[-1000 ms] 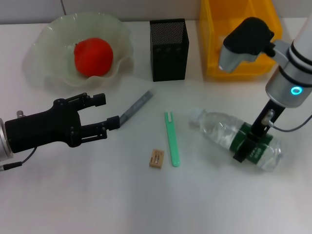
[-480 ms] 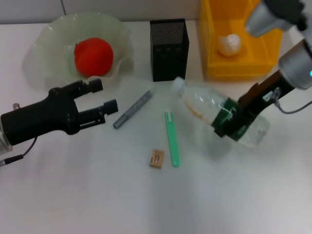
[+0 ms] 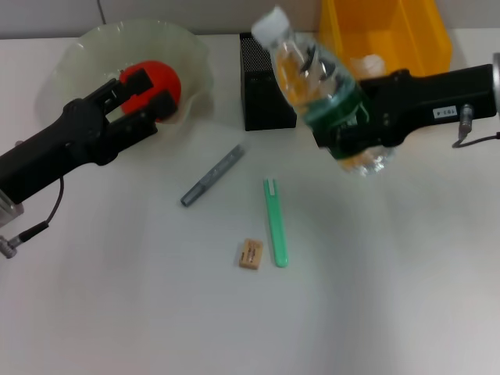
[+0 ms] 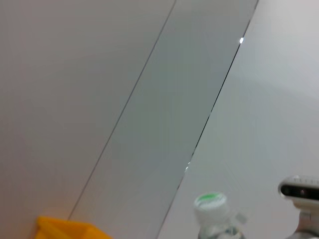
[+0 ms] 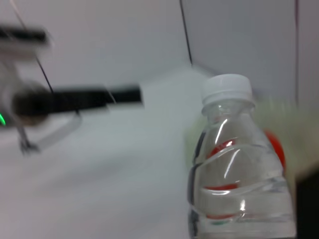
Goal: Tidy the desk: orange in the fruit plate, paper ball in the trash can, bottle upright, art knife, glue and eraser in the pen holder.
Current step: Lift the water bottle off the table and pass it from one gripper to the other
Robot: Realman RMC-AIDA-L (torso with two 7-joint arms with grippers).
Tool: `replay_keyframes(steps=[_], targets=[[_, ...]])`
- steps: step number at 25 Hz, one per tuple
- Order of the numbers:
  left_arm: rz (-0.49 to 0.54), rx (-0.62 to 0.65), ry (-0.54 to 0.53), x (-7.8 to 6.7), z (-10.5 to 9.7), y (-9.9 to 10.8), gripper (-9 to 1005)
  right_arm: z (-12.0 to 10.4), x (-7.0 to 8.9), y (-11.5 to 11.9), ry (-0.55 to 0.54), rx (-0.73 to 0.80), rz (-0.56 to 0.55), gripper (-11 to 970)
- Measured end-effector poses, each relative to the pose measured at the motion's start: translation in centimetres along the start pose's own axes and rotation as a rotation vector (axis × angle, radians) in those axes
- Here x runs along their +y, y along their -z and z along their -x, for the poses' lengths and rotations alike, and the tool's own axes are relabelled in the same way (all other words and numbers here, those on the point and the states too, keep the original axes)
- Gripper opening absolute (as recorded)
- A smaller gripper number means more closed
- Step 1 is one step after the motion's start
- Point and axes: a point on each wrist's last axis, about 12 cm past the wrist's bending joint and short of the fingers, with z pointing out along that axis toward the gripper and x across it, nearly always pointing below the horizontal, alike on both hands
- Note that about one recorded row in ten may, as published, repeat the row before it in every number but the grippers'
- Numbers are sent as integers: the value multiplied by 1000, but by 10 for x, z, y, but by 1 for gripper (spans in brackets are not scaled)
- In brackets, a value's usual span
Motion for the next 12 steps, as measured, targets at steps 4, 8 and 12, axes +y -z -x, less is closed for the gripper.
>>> replay_keyframes(steps=[4,8,12], targets=[[-31,-33,63,-2,2,-9,800,-5,3,0,54,-129,41,768],[-78,-59,94,-4,5,-21,800,-5,10,-7,90,-182,108,768],[-106,-67,108,-6,6,-30,799,-5,15,-14,93,-210,158,768]])
